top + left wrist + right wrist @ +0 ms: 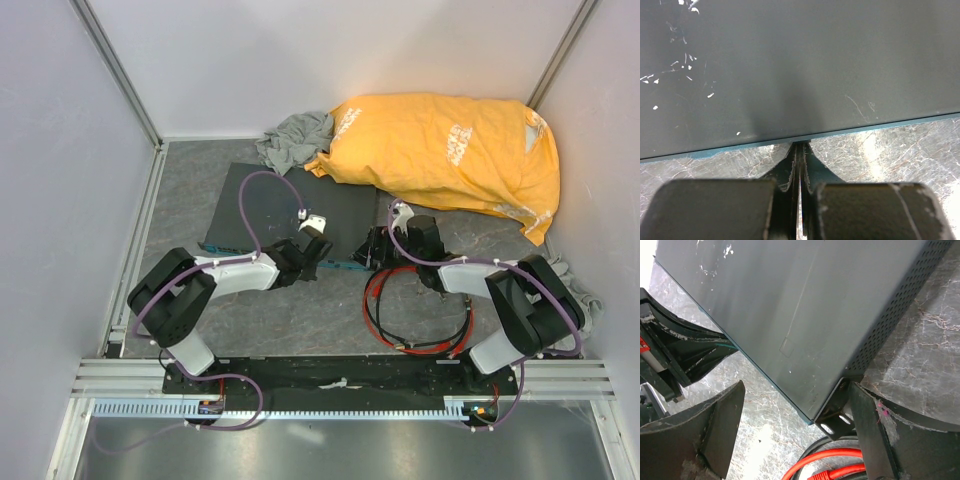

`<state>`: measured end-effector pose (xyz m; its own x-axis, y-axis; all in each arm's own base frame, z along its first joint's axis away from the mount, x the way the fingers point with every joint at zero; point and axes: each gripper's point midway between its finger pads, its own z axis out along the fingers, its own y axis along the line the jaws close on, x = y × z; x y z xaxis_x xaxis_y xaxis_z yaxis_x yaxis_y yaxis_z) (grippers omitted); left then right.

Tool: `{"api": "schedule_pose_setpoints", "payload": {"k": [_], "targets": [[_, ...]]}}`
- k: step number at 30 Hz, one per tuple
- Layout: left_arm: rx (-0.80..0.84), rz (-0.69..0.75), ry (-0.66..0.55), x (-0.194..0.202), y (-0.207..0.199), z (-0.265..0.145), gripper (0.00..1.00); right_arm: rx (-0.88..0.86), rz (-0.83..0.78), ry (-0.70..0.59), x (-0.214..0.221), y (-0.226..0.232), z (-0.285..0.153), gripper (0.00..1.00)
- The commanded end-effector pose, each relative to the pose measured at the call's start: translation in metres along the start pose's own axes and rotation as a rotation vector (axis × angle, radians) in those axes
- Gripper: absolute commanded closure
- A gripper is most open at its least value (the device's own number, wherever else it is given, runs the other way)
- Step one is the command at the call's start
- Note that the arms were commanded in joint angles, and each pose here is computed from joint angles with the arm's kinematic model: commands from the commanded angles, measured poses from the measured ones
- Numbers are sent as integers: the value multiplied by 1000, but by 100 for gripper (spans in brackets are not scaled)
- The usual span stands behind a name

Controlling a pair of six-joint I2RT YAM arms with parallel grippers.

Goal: Insert the plug into the switch port

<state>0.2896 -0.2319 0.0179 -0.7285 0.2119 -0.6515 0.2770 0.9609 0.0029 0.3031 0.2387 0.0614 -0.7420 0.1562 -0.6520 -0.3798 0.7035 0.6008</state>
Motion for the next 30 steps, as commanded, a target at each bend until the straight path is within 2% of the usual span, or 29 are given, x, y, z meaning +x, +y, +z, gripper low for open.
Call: {"api": "schedule_pose_setpoints", "payload": {"k": [1, 7, 10, 11, 18, 20, 21, 23, 24, 25, 29, 30], "targets": [[-42, -34, -144, -41, 0, 17, 98, -164, -12, 47, 6, 33, 2, 10], [-5, -64, -217, -69, -14, 18, 98, -216, 67, 122, 35, 37, -9, 12], [12, -114, -273, -86, -19, 16, 98, -238, 91, 149, 45, 39, -13, 12], [8, -154, -326, -100, -19, 13, 99, -247, 101, 167, 51, 39, -15, 12], [-26, -277, -491, -139, -10, -6, 98, -231, 113, 191, 64, 34, -21, 12], [-9, -274, -491, -140, -13, -6, 98, -200, 97, 205, 67, 28, -21, 12], [-3, -265, -473, -136, -15, -8, 98, -175, 71, 172, 54, 28, -20, 11], [28, -259, -446, -127, -21, -9, 98, -87, 24, 189, 54, 16, -25, 11], [34, -252, -418, -114, -21, -8, 96, -63, -21, 140, 34, 20, -29, 10], [56, -256, -403, -108, -22, -15, 94, 67, -26, 135, 32, 1, -34, 9], [96, -244, -362, -82, -16, -33, 78, 316, -88, 15, -10, -21, -64, 7], [94, -233, -346, -72, -11, -36, 71, 347, -95, -13, -18, -21, -73, 8]]}}
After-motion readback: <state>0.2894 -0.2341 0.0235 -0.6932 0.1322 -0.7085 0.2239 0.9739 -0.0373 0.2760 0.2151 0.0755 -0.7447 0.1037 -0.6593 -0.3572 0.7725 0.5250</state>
